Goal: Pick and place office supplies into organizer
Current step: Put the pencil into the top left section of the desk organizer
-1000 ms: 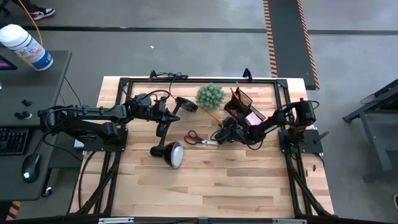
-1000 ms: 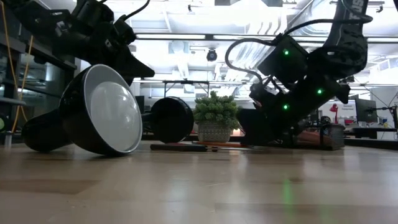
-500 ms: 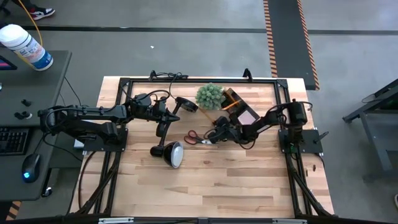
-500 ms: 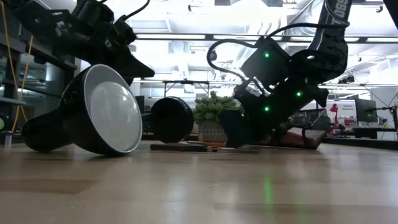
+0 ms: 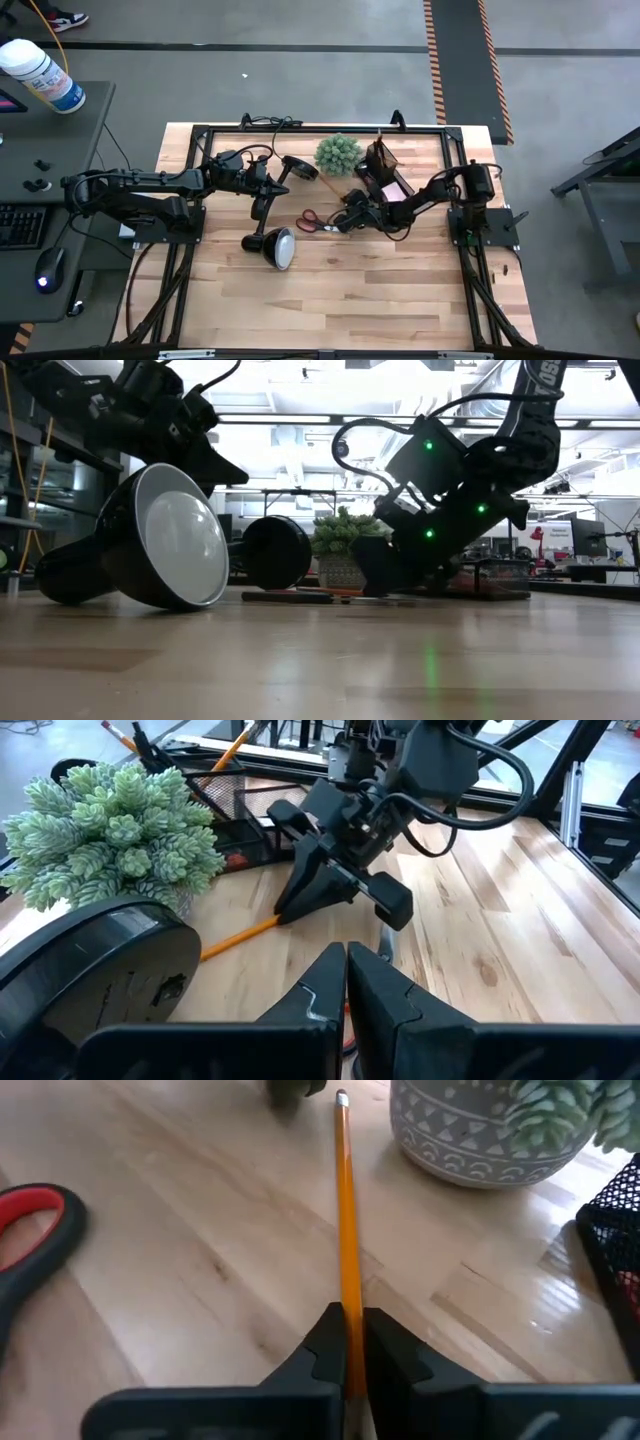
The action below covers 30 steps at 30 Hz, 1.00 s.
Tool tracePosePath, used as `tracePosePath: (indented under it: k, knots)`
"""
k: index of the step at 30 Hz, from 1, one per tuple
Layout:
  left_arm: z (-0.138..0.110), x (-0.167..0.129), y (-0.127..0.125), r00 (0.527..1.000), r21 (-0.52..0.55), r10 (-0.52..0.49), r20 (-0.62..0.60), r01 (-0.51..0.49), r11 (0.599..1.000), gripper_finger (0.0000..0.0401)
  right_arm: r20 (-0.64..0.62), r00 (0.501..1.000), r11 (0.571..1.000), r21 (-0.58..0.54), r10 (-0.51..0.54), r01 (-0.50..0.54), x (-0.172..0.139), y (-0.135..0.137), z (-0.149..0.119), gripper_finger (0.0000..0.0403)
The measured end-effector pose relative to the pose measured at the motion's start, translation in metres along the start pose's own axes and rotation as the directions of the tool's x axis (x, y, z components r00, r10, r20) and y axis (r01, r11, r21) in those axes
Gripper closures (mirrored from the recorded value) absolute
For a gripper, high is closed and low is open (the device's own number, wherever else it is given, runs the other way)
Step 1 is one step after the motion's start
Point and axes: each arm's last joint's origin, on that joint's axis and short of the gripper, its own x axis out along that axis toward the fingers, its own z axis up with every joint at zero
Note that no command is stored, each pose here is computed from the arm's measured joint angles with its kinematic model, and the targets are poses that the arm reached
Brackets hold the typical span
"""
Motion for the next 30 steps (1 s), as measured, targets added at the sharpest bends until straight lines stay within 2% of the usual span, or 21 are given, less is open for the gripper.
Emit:
tracePosePath:
  k: [6, 12, 21, 30]
  knots:
    - [0.000, 0.000, 0.000, 1.000, 0.000, 0.001, 0.000, -0.001, 1.000, 0.0398, 0.014, 1.000, 0.999, -0.030, 0.017, -0.016, -0.007, 0.002, 0.006, 0.0393]
    - [0.000, 0.000, 0.000, 1.000, 0.000, 0.002, 0.000, -0.002, 1.000, 0.0398, 0.039, 0.999, 0.999, -0.043, -0.013, 0.015, -0.024, 0.005, 0.014, 0.0393]
    - [0.000, 0.000, 0.000, 1.000, -0.001, 0.002, -0.001, -0.002, 1.000, 0.0398, 0.013, 1.000, 1.000, -0.024, -0.014, 0.014, -0.069, 0.011, 0.021, 0.0393]
    - [0.000, 0.000, 0.000, 1.000, -0.001, 0.001, -0.001, -0.001, 1.000, 0.0398, -0.008, 0.999, 0.999, -0.009, 0.032, -0.032, -0.114, 0.017, 0.018, 0.0393]
